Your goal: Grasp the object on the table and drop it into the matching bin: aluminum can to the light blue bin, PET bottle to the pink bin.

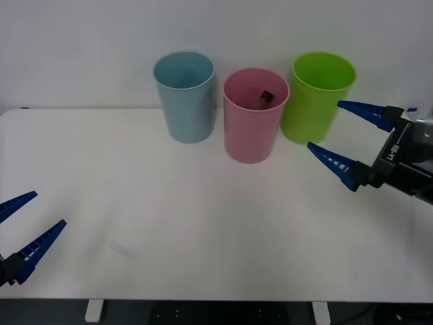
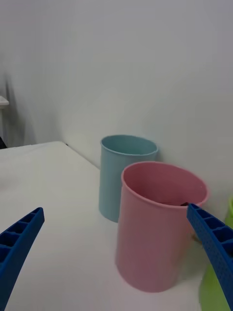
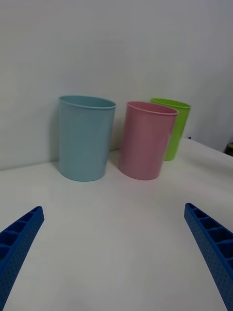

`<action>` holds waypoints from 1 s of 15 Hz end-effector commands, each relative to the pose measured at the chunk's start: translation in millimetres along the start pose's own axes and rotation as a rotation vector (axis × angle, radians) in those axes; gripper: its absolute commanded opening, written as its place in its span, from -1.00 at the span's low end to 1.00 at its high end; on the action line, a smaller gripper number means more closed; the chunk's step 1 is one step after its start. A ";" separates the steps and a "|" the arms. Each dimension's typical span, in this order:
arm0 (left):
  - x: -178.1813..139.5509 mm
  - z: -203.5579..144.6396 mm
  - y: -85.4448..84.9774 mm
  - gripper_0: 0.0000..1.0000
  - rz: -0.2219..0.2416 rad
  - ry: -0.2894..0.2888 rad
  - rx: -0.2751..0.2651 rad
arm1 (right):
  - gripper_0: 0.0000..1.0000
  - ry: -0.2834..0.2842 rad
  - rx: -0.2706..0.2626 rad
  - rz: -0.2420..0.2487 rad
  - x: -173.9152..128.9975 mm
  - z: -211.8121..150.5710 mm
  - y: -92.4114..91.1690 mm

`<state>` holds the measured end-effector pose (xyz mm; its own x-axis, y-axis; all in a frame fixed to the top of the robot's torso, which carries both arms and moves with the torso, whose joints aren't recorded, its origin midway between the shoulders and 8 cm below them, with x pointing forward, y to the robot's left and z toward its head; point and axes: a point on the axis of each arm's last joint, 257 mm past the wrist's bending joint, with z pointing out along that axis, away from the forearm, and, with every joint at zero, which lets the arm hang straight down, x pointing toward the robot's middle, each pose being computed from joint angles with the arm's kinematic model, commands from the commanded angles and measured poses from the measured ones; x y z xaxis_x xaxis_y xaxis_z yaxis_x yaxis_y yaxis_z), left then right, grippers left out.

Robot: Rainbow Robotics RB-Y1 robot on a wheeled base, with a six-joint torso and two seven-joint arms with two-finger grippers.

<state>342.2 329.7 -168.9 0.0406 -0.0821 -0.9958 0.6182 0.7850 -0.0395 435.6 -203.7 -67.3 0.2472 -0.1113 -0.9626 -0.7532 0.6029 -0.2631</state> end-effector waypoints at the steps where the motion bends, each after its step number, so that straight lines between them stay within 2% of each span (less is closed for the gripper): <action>1: 0.0 0.0 0.0 1.00 0.000 0.000 0.000 | 1.00 0.047 -0.019 -0.017 18.6 -29.3 10.6; 6: 0.0 0.0 0.0 1.00 0.000 0.000 0.000 | 1.00 0.088 -0.035 0.000 33.4 -74.1 25.7; 15: 0.0 0.0 0.0 1.00 0.000 0.000 0.000 | 1.00 0.168 0.008 0.087 67.0 -120.1 44.7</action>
<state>342.3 329.7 -168.9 0.0407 -0.0821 -0.9958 0.6182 0.7850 -0.0394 346.8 -278.3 -148.9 0.0826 -0.1895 -0.9784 -0.7632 0.6193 -0.1844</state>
